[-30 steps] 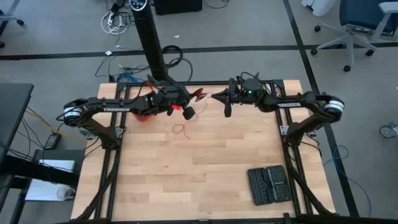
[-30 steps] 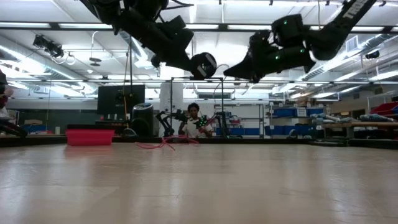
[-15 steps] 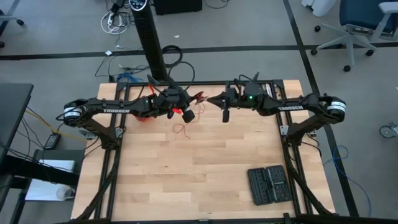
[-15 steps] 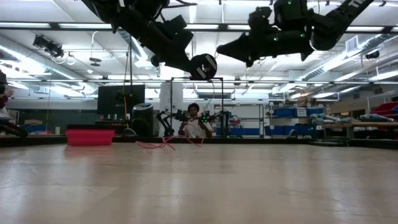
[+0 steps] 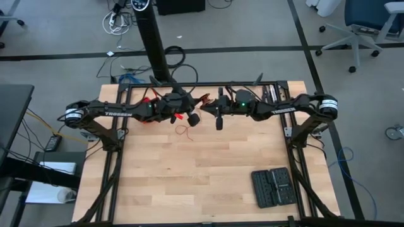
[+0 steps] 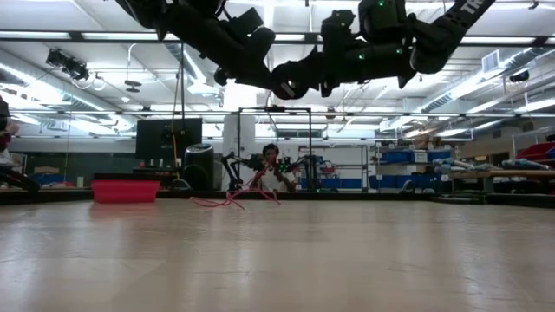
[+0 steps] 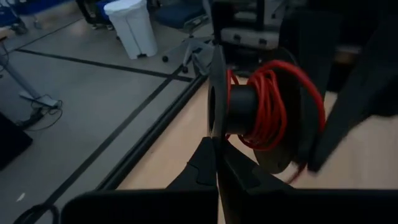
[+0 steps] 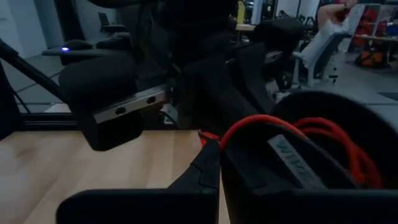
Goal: Coil cords
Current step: Coil the wire to the spool
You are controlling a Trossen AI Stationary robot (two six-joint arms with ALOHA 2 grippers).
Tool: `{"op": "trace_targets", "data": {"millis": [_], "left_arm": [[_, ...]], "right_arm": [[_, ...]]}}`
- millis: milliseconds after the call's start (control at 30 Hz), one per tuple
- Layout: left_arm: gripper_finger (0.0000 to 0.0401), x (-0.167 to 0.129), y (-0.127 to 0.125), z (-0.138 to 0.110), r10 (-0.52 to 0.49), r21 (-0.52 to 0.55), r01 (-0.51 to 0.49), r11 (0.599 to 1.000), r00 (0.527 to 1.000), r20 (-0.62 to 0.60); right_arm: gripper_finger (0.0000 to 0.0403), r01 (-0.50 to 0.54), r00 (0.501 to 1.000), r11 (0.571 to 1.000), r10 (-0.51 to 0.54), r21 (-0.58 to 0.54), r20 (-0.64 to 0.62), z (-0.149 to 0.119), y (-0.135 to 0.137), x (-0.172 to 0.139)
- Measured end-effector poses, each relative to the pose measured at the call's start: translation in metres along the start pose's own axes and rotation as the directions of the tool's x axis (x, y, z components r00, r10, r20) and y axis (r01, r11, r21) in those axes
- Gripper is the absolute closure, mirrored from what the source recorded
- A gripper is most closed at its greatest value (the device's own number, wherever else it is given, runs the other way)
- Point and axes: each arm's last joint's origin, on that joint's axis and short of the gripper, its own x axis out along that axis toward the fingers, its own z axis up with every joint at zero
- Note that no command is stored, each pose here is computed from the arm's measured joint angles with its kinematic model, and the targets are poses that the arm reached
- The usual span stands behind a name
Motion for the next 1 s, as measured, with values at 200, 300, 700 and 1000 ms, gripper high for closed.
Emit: {"op": "trace_targets", "data": {"millis": [200, 300, 700, 1000], "left_arm": [[0.04, 0.004, -0.005, 0.004, -0.056, -0.043, 0.059, 0.997, 0.996, 0.07], [0.04, 0.004, -0.005, 0.007, -0.059, -0.058, 0.065, 0.996, 0.993, 0.105], [0.04, 0.002, -0.005, 0.015, -0.063, -0.098, 0.081, 0.992, 0.983, 0.174], [0.04, 0.001, -0.004, 0.023, -0.063, -0.121, 0.098, 0.988, 0.964, 0.259]], "right_arm": [[0.0389, -0.014, 1.0, 0.999, 0.015, -0.029, 0.015, -0.001, 0.008, 0.004], [0.0378, -0.007, 1.0, 0.999, 0.007, -0.047, 0.008, -0.003, 0.009, 0.003], [0.0376, 0.142, 0.989, 0.978, -0.133, -0.151, 0.067, -0.033, 0.009, -0.023], [0.0375, 0.095, 0.995, 0.993, -0.093, -0.067, 0.038, -0.042, -0.002, -0.03]]}}
